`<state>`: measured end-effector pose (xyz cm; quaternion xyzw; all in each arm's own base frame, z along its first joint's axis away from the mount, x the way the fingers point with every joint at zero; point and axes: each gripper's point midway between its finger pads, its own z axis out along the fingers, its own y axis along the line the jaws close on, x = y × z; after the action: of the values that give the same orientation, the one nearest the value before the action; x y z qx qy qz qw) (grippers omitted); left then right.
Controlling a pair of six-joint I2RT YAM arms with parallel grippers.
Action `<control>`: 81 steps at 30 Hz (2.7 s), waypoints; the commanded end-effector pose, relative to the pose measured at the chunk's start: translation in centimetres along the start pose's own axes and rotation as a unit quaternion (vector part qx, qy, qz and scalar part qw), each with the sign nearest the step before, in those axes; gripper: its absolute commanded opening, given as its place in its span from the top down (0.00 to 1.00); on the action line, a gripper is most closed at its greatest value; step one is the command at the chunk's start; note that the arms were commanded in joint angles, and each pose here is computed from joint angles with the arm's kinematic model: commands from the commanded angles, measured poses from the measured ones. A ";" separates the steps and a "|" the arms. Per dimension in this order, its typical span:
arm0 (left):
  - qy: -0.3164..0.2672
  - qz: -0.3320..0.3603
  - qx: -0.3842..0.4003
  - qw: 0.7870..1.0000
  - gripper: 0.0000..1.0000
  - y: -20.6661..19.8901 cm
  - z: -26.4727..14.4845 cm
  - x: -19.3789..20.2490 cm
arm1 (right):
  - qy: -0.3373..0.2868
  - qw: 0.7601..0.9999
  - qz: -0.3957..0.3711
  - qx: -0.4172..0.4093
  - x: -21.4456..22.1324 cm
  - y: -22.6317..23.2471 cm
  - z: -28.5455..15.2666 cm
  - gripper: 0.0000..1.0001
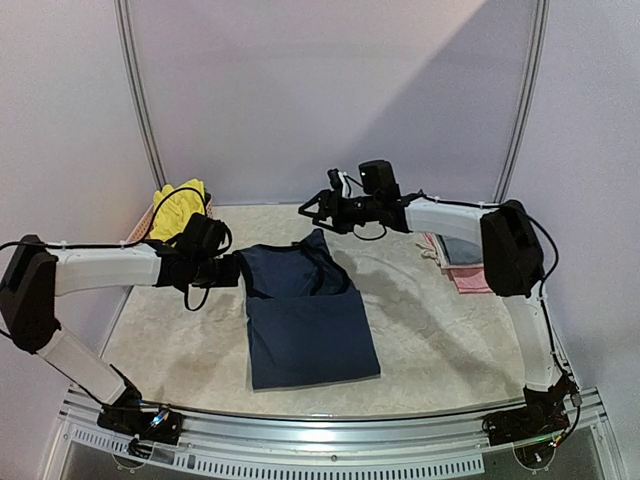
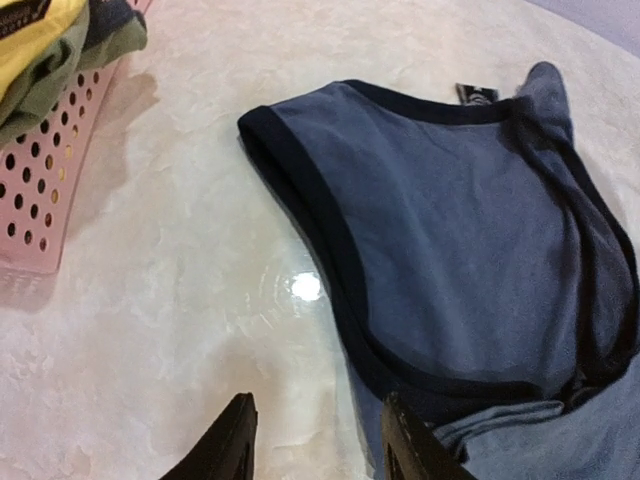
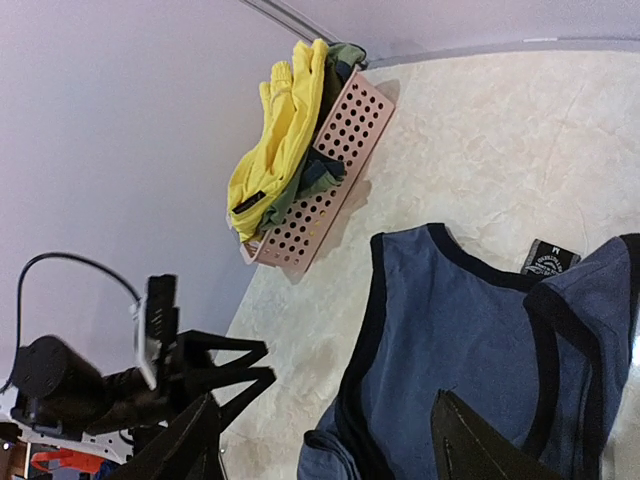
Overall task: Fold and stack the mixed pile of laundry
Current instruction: Adjust the 2/3-rectangle-folded tank top at the center of the board.
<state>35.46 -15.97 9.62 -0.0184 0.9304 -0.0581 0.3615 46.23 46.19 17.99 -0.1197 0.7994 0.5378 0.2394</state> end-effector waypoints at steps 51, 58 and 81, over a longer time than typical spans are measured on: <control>0.084 0.056 -0.117 0.988 0.93 -3.6 14.8 -6.9 | 0.038 0.983 -0.056 0.173 18.8 -3.8 -14.9 0.26; 0.109 0.121 -0.082 0.983 0.83 -8.9 16.1 -5.6 | 0.041 0.982 -0.054 0.174 19.1 -4.0 -14.9 0.25; 0.061 0.172 0.003 0.983 0.36 -7.0 -5.7 3.2 | 0.148 0.953 -0.118 0.237 27.6 -3.9 -17.1 0.21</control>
<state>34.40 -23.17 14.62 0.1287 0.9340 -0.0112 0.3332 22.91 32.32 7.65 -0.2004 0.8997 0.3189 0.2206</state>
